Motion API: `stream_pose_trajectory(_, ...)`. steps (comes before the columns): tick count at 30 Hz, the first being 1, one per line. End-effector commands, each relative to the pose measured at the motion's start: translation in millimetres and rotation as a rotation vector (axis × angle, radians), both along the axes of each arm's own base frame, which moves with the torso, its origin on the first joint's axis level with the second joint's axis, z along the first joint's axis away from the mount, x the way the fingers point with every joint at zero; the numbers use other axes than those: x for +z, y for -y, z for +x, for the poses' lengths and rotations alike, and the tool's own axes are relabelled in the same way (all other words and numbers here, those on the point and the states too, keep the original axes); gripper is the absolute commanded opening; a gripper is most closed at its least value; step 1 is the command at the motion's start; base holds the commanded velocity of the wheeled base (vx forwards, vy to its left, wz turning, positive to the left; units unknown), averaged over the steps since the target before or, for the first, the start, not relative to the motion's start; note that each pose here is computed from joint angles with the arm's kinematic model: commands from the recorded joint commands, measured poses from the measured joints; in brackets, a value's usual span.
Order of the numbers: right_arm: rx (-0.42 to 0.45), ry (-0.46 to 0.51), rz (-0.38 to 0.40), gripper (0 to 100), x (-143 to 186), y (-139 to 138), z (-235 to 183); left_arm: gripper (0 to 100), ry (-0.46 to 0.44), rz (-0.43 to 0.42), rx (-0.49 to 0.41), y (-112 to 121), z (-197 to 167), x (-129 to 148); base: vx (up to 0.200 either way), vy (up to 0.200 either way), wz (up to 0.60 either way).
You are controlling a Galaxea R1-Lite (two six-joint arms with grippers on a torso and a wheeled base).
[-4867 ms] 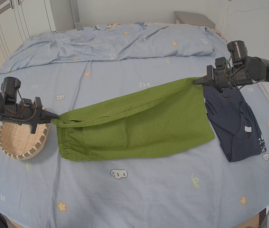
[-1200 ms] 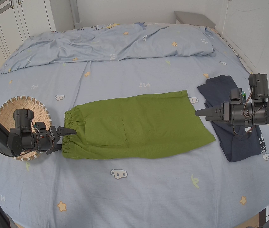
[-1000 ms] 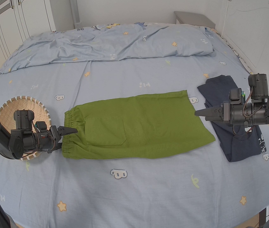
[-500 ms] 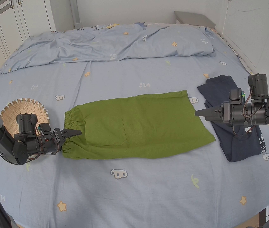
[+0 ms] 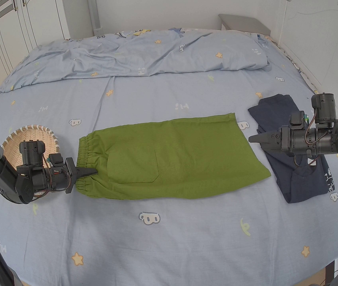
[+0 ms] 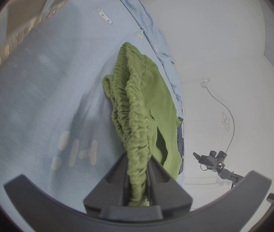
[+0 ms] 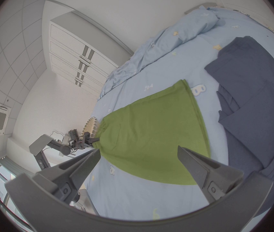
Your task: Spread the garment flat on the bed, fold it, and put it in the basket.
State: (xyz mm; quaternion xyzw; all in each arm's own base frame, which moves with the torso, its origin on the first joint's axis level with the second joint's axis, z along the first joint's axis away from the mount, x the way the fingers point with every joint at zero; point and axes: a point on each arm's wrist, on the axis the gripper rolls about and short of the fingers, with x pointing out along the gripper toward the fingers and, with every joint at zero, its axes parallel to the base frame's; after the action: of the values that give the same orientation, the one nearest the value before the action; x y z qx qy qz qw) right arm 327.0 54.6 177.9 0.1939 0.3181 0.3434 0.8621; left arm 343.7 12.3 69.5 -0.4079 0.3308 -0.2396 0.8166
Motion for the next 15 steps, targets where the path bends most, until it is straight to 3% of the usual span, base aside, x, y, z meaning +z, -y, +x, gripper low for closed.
stream_pose_trajectory(1, -0.054, -0.081, -0.01, 100, -31.5, 15.5, 29.0, 0, 0.022, -0.012, 0.024, -12.2, -3.2, 10.2, 0.0, 0.0, 0.0)
stream_pose_trajectory(6, -0.109, -0.151, -0.045, 100, -58.6, 21.9, 48.7, 0, 0.043, -0.021, 0.05, -28.2, -6.1, 17.2, 0.0, 0.0, 0.0)
stream_pose_trajectory(15, -0.09, -0.204, -0.054, 100, -78.2, 15.0, 57.5, 0, 0.044, -0.03, 0.025, -24.9, -8.3, 18.1, 0.0, 0.0, 0.0)
